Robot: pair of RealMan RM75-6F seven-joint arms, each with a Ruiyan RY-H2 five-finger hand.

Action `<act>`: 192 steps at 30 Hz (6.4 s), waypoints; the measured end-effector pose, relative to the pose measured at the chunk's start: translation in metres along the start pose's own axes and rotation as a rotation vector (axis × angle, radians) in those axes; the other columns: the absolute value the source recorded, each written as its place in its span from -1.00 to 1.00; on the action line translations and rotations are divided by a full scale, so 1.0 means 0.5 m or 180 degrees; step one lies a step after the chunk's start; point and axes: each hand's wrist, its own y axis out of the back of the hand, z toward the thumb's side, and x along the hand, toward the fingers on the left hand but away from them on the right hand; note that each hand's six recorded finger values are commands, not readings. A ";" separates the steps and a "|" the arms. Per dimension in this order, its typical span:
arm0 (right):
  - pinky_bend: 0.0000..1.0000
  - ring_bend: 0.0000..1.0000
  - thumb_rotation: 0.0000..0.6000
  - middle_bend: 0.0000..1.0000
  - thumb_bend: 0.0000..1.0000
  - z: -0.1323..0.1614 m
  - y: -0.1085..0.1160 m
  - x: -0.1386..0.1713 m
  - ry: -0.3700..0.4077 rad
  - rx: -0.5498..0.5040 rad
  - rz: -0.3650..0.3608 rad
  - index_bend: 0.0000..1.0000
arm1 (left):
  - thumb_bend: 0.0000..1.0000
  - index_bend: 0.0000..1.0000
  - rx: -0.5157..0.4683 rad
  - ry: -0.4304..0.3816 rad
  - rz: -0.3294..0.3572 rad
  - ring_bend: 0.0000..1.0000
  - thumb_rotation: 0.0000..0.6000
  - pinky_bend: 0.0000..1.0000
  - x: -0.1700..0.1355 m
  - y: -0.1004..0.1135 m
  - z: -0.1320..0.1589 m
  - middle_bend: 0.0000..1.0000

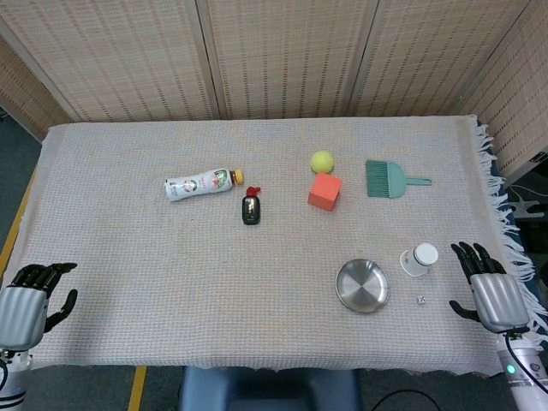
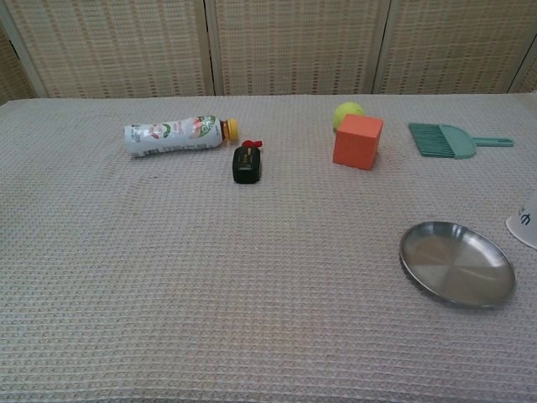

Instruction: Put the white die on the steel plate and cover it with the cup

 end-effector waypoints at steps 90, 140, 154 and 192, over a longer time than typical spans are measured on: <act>0.98 0.44 1.00 0.66 -0.52 -0.021 -0.194 -0.103 0.0405 -0.0196 0.0921 -0.12 | -0.26 -0.34 0.0163 0.0233 -0.0382 -0.21 1.00 -0.39 -0.002 -0.022 -0.035 -0.21; 0.98 0.45 1.00 0.67 -0.65 -0.004 -0.212 -0.106 0.0490 -0.0245 0.1033 -0.11 | -0.27 -0.33 0.0156 0.0233 -0.0396 -0.17 1.00 -0.40 0.003 -0.026 -0.037 -0.19; 0.99 0.46 1.00 0.67 -0.65 0.000 -0.221 -0.112 0.0513 -0.0272 0.1008 -0.08 | -0.26 -0.33 0.0155 0.0231 -0.0408 -0.17 1.00 -0.40 -0.001 -0.025 -0.035 -0.19; 1.00 0.49 1.00 0.69 -0.21 0.152 -0.140 -0.183 0.1079 -0.0517 0.0624 0.10 | -0.27 -0.33 0.0153 0.0237 -0.0441 -0.16 1.00 -0.40 0.000 -0.029 -0.037 -0.19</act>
